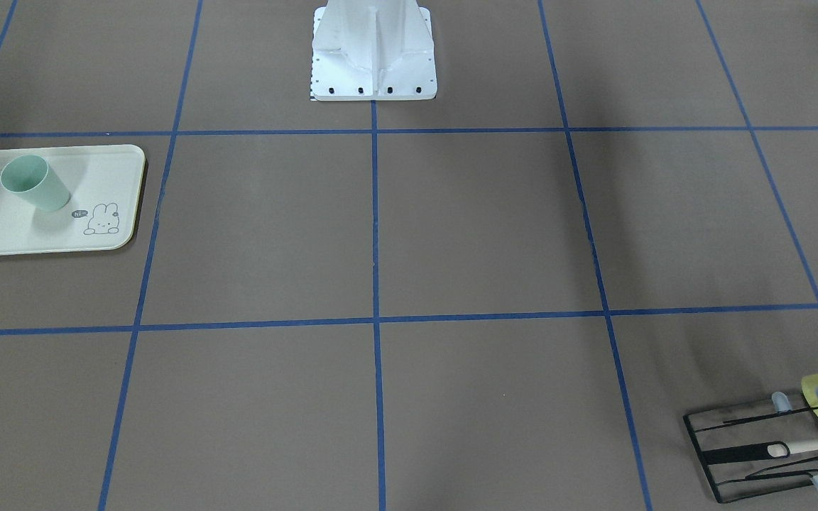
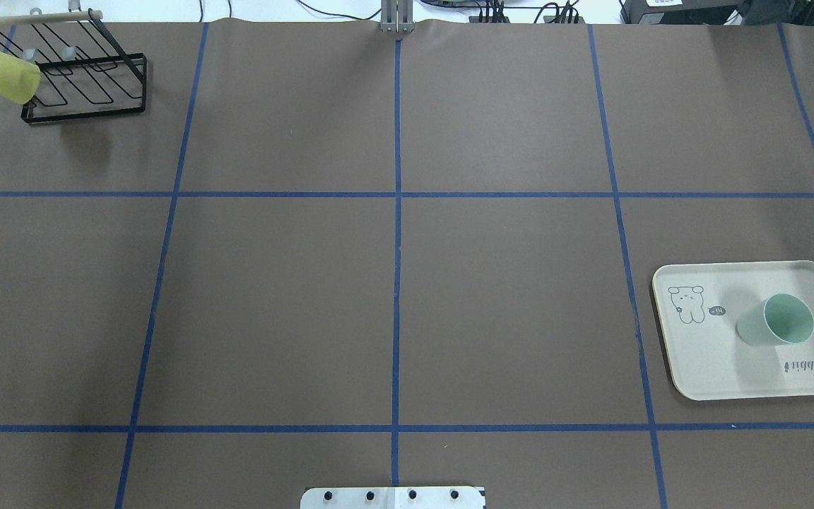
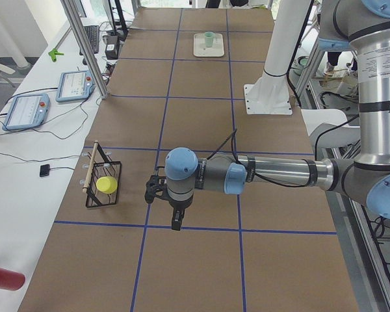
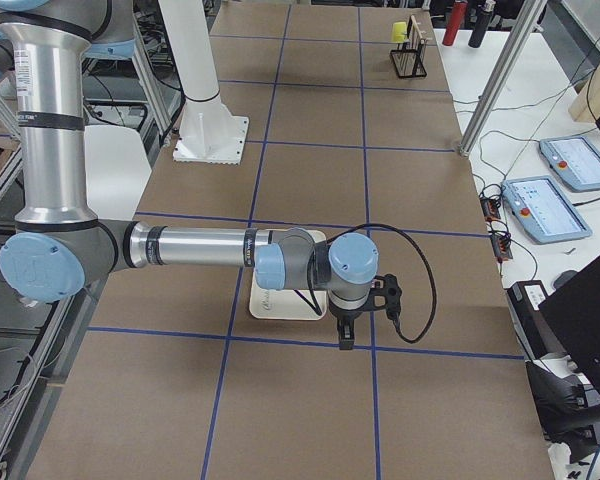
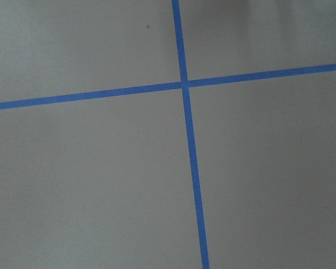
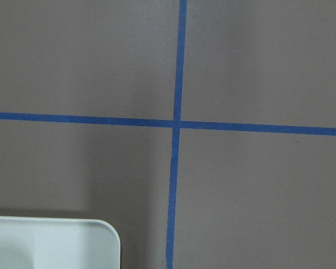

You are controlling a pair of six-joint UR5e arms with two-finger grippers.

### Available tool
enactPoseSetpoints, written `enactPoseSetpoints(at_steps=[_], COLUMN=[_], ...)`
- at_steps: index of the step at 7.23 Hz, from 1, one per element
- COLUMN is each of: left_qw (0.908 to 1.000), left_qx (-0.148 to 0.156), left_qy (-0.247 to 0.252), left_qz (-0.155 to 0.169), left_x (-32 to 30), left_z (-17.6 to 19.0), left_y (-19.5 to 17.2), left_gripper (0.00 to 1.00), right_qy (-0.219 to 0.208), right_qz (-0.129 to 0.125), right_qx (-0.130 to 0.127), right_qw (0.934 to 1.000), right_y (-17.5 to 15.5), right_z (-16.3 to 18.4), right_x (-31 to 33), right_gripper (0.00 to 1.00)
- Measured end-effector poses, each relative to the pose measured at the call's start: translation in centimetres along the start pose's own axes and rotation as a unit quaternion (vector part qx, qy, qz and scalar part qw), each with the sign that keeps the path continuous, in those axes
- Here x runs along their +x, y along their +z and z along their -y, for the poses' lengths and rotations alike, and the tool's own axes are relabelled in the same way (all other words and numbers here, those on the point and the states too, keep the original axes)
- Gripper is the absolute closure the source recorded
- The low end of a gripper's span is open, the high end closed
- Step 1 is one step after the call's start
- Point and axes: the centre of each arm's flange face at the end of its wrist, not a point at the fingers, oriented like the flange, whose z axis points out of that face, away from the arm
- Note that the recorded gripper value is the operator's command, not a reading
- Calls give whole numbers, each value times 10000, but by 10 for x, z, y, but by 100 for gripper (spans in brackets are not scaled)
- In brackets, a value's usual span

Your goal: Left arm grabs green cup and hands to right arm on tray

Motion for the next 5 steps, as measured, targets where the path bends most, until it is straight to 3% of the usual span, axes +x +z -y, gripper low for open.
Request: enactPoseSetpoints(at_steps=[5], left_qw=[10000], left_qx=[36], left_qy=[40], left_qz=[0], left_x=[-4], left_z=[29], left_y=[3], left_gripper=[0], right_qy=[4], right_qz=[9], right_qx=[-30], right_qw=[10000], right_y=[7], right_z=[-3], right_x=[3], right_gripper=[0])
